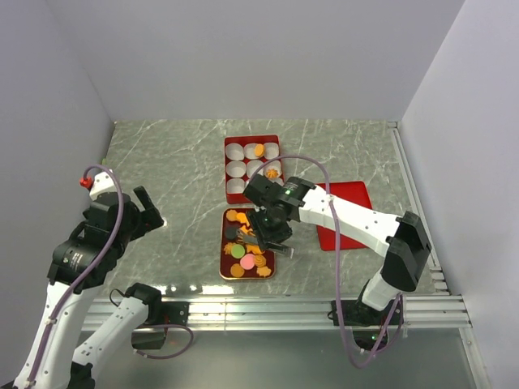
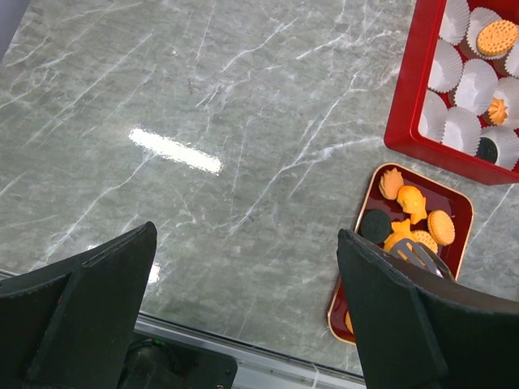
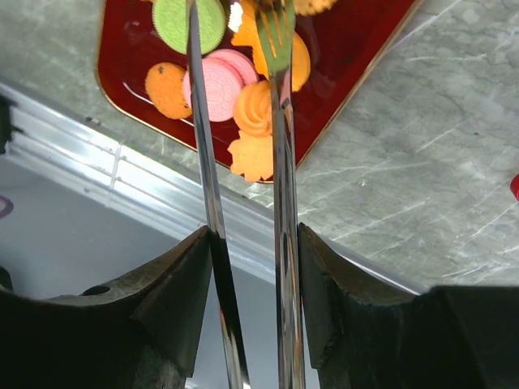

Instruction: Pack the cookies

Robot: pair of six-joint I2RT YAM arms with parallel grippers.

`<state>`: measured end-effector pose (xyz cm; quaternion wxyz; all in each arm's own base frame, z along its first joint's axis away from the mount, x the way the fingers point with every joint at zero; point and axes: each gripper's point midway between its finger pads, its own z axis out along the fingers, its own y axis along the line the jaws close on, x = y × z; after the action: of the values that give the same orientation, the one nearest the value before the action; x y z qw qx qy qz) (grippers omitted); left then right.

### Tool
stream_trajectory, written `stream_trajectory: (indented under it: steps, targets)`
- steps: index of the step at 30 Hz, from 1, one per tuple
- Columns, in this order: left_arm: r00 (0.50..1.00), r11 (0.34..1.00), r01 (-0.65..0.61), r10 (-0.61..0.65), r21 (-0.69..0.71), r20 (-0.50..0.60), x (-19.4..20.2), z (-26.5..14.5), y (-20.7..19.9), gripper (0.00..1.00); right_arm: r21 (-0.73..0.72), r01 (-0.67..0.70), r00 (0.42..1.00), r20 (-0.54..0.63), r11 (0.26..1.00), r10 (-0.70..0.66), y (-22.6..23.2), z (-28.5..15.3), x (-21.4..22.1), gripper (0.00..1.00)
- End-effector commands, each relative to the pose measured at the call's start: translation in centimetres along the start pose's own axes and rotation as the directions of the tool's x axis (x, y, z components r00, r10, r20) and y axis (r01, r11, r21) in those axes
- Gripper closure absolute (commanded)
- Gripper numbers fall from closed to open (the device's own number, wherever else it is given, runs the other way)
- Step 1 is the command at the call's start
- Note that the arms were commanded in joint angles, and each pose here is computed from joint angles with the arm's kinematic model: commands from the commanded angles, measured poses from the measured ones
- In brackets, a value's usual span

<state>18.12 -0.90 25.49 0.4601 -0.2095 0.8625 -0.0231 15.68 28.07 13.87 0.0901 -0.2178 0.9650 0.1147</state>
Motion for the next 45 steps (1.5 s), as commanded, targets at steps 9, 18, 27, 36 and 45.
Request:
stream_trajectory:
  steps: [9, 18, 27, 36, 45]
  targets:
    - [0.999, 0.999, 0.007, -0.009, 0.031, 0.033, -0.6, -0.2, -0.4, 0.01, -0.020, -0.055, 0.998, 0.042, 0.998, 0.056, 1.3, 0.9, -2.0, 0.49]
    - [0.999, 0.999, 0.009, -0.011, 0.039, 0.040, -0.6, -0.3, -0.4, 0.01, -0.015, -0.089, 0.993, 0.082, 0.996, 0.090, 1.5, 0.6, -3.2, 0.76]
    - [0.999, 0.999, 0.007, -0.008, 0.039, 0.038, -0.5, -0.3, -0.4, 0.01, -0.037, -0.117, 0.977, 0.175, 0.992, 0.122, 1.4, -2.6, -5.2, 0.90]
    - [0.999, 0.999, 0.004, -0.006, 0.044, 0.042, -0.6, -0.2, -0.5, 0.00, -0.036, -0.129, 0.963, 0.233, 0.991, 0.134, 0.2, -6.3, -6.1, 0.94]
    - [0.999, 0.999, 0.000, -0.001, 0.044, 0.037, -0.5, -0.1, -0.5, 0.01, -0.028, -0.189, 0.926, 0.327, 0.982, 0.188, -3.6, -10.0, -9.0, 0.94]
